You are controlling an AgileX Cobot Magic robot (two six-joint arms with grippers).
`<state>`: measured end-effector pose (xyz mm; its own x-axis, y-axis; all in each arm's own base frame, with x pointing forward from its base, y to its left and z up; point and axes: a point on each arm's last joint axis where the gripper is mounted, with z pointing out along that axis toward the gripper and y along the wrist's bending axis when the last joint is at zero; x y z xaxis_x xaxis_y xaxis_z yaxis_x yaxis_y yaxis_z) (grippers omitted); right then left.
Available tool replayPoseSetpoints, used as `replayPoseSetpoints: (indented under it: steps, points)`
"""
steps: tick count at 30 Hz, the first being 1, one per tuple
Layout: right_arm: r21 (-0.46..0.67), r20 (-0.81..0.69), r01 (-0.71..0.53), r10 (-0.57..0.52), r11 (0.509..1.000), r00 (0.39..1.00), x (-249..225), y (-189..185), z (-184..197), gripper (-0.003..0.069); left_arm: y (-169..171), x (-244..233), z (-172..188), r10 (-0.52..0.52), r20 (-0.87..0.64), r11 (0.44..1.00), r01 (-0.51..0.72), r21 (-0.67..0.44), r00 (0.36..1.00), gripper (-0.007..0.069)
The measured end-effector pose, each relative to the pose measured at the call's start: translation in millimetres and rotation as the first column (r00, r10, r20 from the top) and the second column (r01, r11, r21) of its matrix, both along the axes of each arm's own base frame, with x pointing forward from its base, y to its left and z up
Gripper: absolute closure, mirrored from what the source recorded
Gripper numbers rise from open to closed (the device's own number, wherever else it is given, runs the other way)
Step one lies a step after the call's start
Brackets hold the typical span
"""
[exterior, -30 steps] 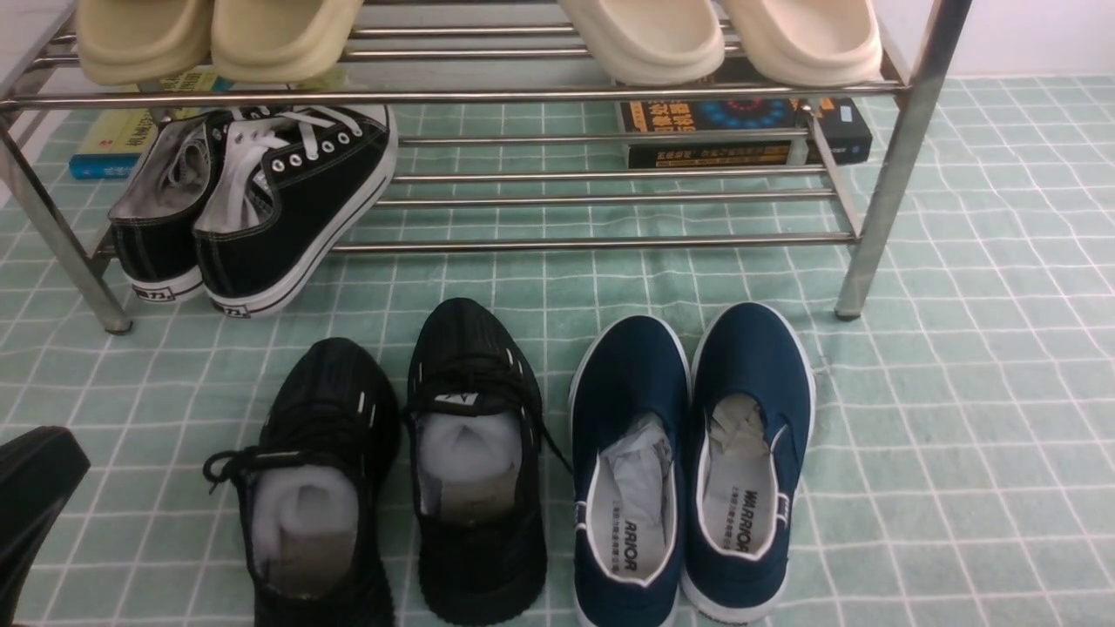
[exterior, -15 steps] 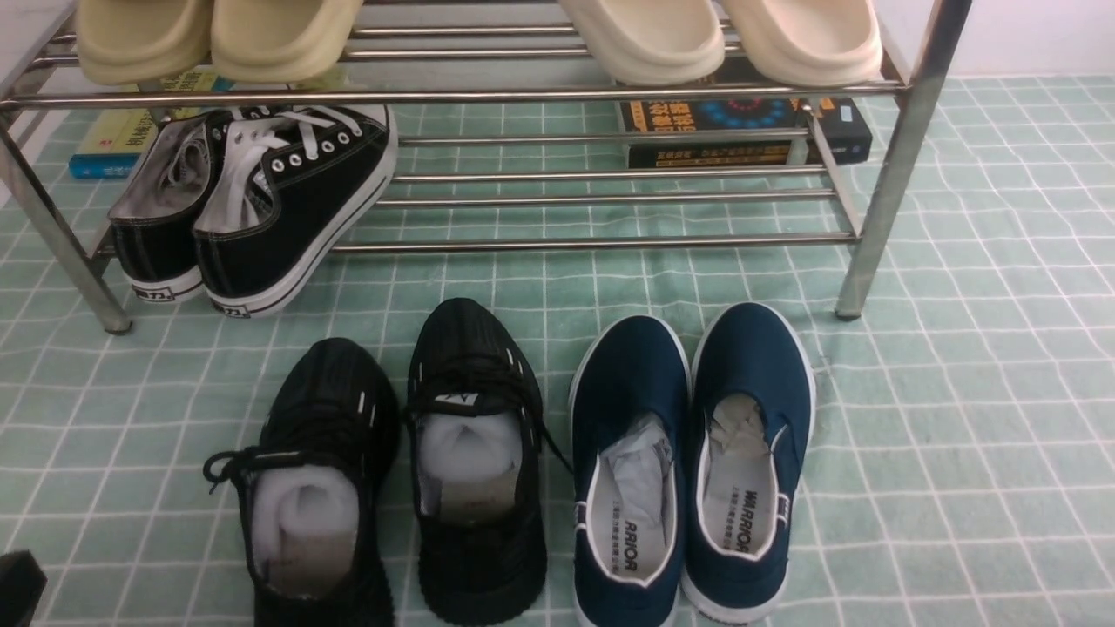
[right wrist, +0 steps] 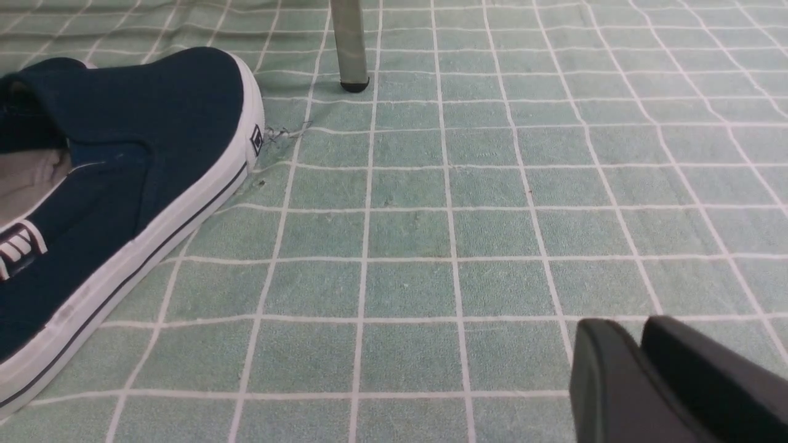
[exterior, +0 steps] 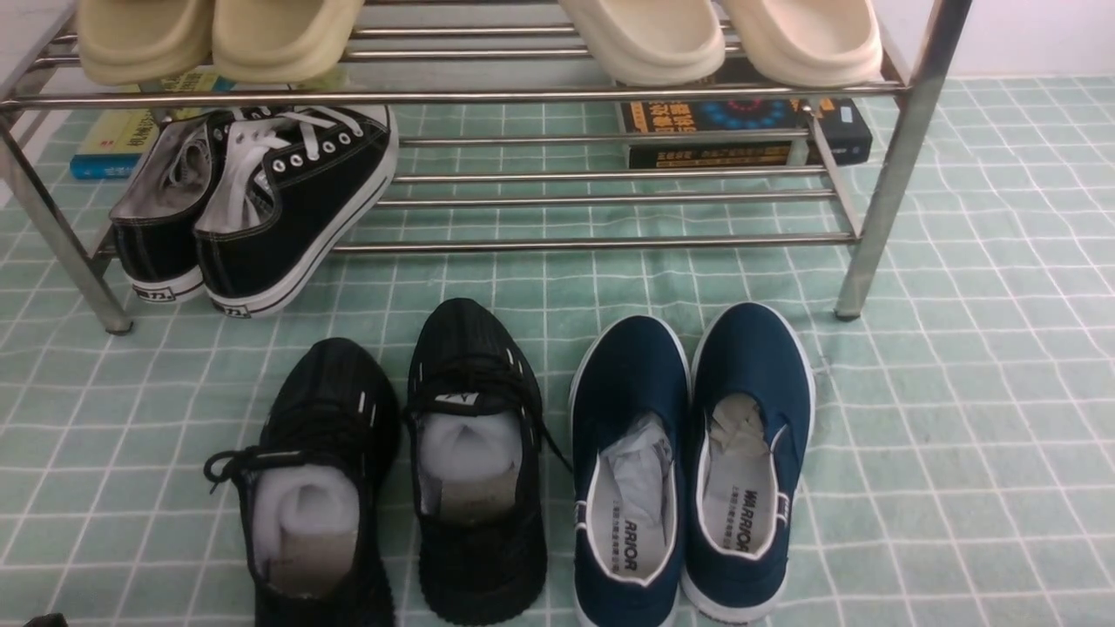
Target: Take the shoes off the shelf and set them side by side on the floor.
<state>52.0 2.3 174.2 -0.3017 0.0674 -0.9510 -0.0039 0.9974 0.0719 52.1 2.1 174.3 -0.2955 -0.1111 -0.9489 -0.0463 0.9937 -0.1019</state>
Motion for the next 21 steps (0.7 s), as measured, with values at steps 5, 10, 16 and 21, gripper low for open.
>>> replayPoseSetpoints:
  steps: [5,10,16,21]
  points:
    - [0.000,-0.001,0.000,0.000,1.000,1.000,0.0,0.0,-0.1,0.0547,0.0,0.0,0.0,0.000,0.000,1.000,0.000,0.001,1.000,0.0581]
    - [0.000,-0.001,0.000,0.000,1.000,1.000,0.0,0.0,-0.1,0.0541,0.1,0.0,0.1,0.000,0.001,1.000,0.000,0.002,1.000,0.0573]
    - [0.000,-0.001,0.000,0.000,1.000,1.000,0.0,0.0,-0.1,0.0536,0.1,0.0,0.1,0.000,0.001,1.000,0.000,0.002,1.000,0.0571]
    - [0.000,-0.001,0.000,0.000,1.000,1.000,0.0,0.0,-0.1,0.0529,0.1,0.0,0.1,0.000,0.001,1.000,0.000,0.002,1.000,0.0561]
